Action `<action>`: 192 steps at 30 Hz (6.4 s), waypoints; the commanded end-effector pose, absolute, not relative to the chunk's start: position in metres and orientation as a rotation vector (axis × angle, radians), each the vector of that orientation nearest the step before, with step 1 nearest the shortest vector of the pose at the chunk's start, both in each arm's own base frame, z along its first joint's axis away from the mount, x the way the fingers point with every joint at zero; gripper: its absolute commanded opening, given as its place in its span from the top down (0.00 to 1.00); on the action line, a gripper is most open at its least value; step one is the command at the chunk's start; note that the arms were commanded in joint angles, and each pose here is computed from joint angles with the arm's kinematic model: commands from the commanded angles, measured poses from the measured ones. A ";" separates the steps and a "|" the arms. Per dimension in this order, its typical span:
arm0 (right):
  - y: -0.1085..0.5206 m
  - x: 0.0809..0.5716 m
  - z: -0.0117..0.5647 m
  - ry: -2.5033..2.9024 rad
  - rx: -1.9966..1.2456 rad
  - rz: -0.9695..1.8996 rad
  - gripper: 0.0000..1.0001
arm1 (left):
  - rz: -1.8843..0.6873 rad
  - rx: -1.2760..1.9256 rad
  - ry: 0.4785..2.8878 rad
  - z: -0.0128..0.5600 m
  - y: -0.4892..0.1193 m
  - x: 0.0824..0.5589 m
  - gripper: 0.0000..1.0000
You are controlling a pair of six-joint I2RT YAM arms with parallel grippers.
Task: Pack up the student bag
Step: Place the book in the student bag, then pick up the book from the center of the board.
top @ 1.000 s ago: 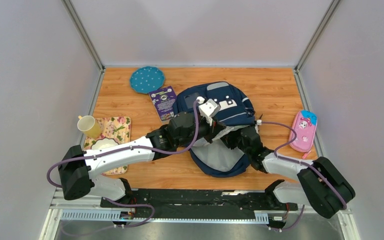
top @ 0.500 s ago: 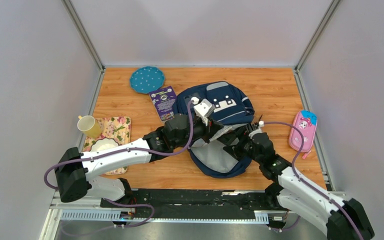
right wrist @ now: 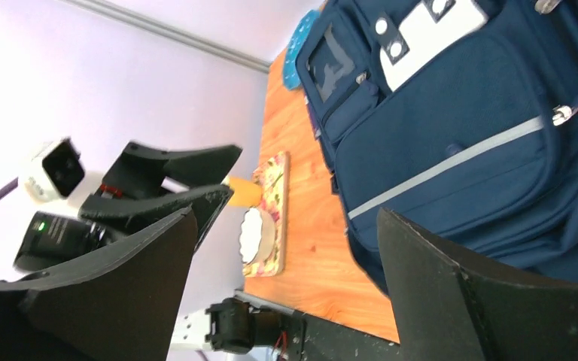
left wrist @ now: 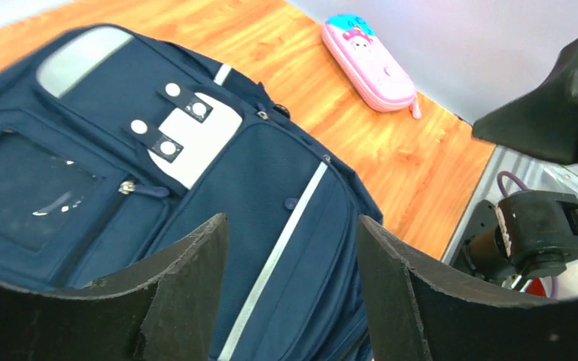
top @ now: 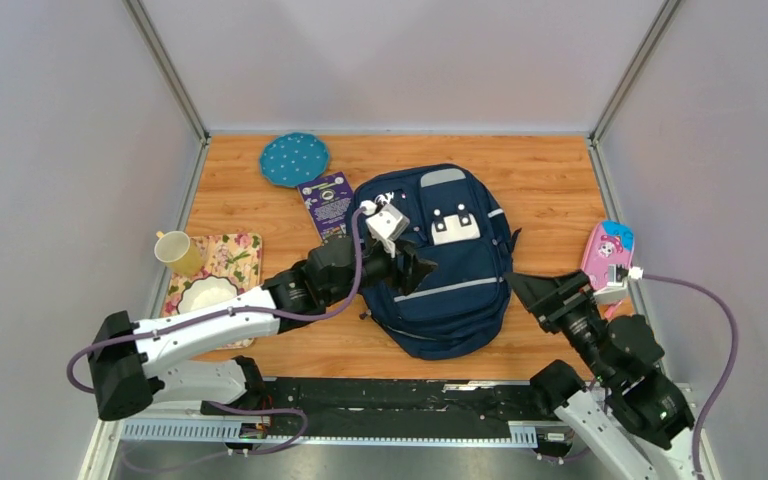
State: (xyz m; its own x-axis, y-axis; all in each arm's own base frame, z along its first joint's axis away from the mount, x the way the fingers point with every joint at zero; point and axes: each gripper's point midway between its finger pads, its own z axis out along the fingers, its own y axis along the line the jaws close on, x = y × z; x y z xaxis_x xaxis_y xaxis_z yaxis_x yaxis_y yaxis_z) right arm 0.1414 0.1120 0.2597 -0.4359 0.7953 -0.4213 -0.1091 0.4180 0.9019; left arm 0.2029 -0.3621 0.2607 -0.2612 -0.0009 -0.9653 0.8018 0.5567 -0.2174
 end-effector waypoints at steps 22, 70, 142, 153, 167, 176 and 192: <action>0.288 0.346 0.275 2.176 -0.184 0.837 0.06 | -0.603 -0.047 1.985 0.201 -0.157 0.315 0.26; 0.417 0.524 0.057 2.368 -0.286 0.633 0.03 | -0.588 -0.377 2.193 0.091 -0.115 0.350 0.25; 0.498 0.310 0.079 2.533 -0.976 1.228 0.58 | -0.817 -0.583 2.136 0.071 -0.099 0.326 0.41; 0.497 0.318 0.083 2.492 -1.009 1.194 0.56 | -0.862 -0.451 2.150 0.074 -0.109 0.328 1.00; 0.490 0.340 0.131 2.448 -0.821 1.460 0.40 | -0.834 -0.337 2.054 0.117 -0.107 0.339 1.00; 0.501 0.317 0.121 2.475 -0.846 1.562 0.42 | -0.894 -0.415 2.162 0.082 -0.114 0.332 0.58; 0.493 0.355 0.183 2.307 -0.754 1.512 0.22 | -0.902 -0.319 2.080 0.131 -0.117 0.334 1.00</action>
State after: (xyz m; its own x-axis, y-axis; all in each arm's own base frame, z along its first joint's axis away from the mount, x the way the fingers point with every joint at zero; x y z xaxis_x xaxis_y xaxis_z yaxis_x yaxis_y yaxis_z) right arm 0.3693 0.4647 0.0685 -0.8914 -0.3088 -0.3318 -0.4508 0.5270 0.7205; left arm 0.3252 -0.0959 0.0615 -0.6637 -0.5700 -0.4843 -0.1346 0.7280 -0.6722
